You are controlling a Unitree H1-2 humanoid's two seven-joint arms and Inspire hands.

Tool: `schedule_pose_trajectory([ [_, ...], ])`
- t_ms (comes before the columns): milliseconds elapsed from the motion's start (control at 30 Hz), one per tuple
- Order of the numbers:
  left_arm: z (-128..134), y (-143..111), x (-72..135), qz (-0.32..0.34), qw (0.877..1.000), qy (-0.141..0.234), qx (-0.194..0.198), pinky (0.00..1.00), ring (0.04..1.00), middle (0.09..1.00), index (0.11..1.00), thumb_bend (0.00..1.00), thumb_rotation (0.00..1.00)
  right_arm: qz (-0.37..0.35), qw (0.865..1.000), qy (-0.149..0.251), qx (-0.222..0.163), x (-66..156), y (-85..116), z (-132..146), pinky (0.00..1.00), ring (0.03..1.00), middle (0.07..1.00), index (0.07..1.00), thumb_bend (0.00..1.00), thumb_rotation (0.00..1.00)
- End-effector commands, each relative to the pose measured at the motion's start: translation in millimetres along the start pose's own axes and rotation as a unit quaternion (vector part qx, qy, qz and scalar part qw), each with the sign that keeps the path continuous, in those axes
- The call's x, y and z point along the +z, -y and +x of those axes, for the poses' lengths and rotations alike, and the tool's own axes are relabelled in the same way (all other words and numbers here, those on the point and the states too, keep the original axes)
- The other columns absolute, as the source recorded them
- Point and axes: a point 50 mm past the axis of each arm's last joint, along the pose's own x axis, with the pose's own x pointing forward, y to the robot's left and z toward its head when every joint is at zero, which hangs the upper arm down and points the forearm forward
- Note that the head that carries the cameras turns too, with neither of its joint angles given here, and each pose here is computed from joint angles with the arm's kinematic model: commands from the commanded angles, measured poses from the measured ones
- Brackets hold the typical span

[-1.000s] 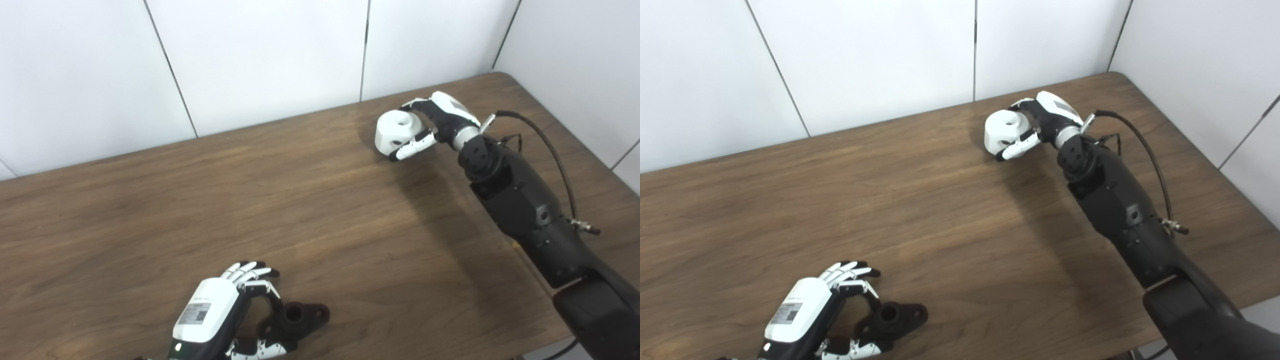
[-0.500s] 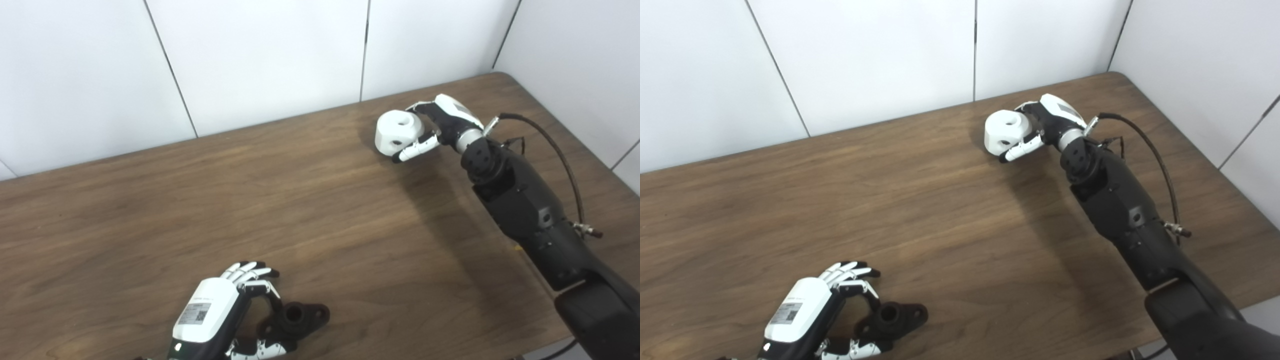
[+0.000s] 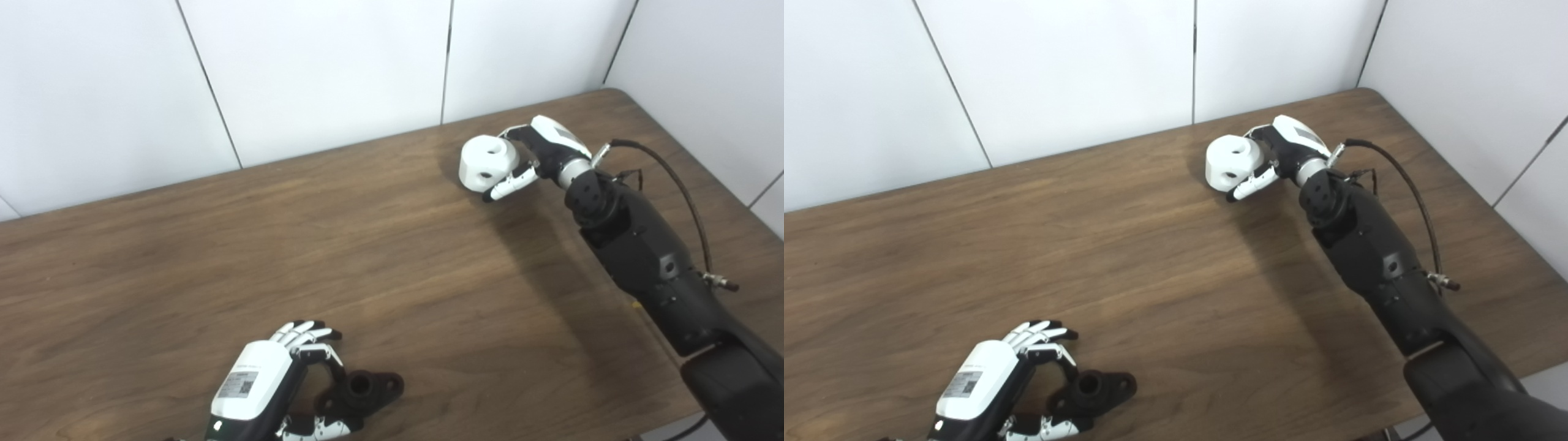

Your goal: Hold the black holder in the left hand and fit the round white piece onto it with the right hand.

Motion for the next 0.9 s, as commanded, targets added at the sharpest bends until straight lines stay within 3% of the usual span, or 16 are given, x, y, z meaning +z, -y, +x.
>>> schedule_pose_trajectory([
  [0, -12.6, 12.2, -9.8, 0.003, 0.998, -0.027, -0.049, 0.90, 0.882, 0.816, 0.485, 0.52, 0.06, -0.017, 0.999, 0.021, -0.038, 6.1, 26.6, 2.2, 0.87, 0.966, 0.887, 0.682, 0.87, 0.22],
  [867, -12.1, 11.9, -7.2, 0.005, 0.998, -0.029, -0.053, 0.90, 0.886, 0.818, 0.485, 0.52, 0.06, -0.021, 0.998, 0.028, -0.044, 10.6, 30.0, 4.8, 0.86, 0.948, 0.859, 0.632, 0.85, 0.22],
])
